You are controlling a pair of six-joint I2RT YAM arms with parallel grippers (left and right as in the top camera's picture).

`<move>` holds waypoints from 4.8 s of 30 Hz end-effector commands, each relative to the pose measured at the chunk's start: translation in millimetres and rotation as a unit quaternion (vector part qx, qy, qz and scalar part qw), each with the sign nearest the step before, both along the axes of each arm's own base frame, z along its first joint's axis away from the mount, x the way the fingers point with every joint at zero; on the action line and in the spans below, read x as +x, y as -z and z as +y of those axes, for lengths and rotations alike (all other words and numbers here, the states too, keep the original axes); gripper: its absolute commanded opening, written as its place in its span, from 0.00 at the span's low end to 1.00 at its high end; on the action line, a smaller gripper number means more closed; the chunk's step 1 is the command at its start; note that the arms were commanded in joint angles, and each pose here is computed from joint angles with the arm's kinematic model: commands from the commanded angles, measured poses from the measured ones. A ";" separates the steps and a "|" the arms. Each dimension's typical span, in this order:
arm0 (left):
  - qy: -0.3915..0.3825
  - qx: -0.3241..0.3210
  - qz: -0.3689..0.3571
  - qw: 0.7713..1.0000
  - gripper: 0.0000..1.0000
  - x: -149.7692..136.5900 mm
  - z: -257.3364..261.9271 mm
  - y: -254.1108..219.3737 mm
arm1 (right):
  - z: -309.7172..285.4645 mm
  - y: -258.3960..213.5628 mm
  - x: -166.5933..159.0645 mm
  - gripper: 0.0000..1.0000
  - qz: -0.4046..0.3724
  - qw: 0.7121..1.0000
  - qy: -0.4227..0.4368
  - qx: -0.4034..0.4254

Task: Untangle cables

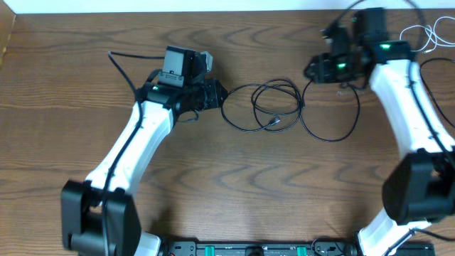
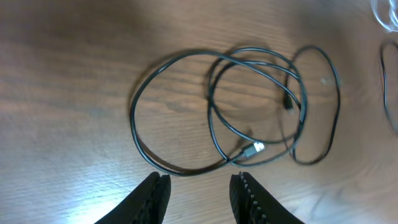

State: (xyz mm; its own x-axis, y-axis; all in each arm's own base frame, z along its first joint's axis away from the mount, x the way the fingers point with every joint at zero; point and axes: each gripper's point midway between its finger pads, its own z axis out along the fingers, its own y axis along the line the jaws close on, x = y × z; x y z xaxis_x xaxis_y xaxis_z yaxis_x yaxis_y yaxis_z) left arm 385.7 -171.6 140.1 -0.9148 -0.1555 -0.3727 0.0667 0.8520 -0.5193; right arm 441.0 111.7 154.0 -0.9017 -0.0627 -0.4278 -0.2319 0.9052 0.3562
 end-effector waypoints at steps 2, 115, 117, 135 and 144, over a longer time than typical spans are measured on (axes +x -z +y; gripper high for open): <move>-0.030 -0.077 0.092 0.992 0.37 0.4 -29.0 32.8 | 25.7 36.5 -1.1 0.48 0.039 0.999 -0.008 -0.012; 0.041 -0.027 -0.011 0.999 0.07 0.4 -99.7 37.5 | 39.8 109.1 -48.5 0.37 0.175 0.984 -0.006 -0.020; 0.041 -0.021 0.001 0.999 0.07 -3.0 -98.2 49.0 | 44.2 112.5 -49.9 0.37 0.172 0.985 -0.012 -0.021; 0.037 0.004 0.043 0.998 0.07 -8.5 -93.9 90.9 | 55.4 130.8 -68.1 0.35 0.183 0.982 -0.032 -0.034; 0.035 0.008 0.044 0.998 0.07 -8.1 -92.7 92.6 | 54.1 141.6 -78.5 0.34 0.200 0.979 -0.022 -0.037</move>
